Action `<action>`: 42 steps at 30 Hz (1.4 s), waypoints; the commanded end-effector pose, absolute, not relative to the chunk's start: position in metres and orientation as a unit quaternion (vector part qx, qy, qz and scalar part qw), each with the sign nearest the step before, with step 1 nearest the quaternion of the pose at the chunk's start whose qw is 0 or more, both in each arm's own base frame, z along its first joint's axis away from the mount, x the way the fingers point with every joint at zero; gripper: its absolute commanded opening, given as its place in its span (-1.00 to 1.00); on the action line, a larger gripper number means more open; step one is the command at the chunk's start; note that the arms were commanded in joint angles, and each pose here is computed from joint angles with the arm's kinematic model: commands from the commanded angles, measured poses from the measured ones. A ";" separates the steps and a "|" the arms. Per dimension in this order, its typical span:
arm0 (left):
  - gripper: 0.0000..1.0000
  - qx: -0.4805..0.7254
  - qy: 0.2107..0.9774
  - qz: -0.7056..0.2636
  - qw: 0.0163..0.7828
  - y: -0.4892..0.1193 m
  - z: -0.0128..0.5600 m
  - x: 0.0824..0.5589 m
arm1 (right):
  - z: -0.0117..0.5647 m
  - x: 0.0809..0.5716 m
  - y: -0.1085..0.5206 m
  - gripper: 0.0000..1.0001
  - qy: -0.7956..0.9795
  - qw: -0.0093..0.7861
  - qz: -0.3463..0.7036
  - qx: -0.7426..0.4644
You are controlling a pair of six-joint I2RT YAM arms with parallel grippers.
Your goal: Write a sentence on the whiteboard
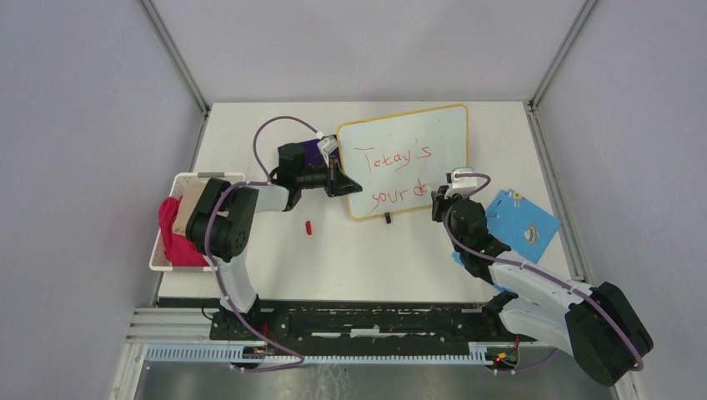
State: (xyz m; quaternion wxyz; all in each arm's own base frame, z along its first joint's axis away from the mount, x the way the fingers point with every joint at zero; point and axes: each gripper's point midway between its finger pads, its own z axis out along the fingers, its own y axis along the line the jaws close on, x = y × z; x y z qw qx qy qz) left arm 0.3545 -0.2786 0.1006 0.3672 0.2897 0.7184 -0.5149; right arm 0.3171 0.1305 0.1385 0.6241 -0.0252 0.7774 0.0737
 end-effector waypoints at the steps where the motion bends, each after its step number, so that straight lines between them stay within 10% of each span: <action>1: -0.96 0.275 0.791 -0.442 0.320 -0.268 0.034 0.344 | 0.165 0.330 0.133 -1.00 0.753 0.652 0.081 -0.010; 42: -0.96 0.274 0.793 -0.441 0.320 -0.268 0.033 0.345 | 0.167 0.317 0.119 -1.00 0.745 0.664 0.071 0.000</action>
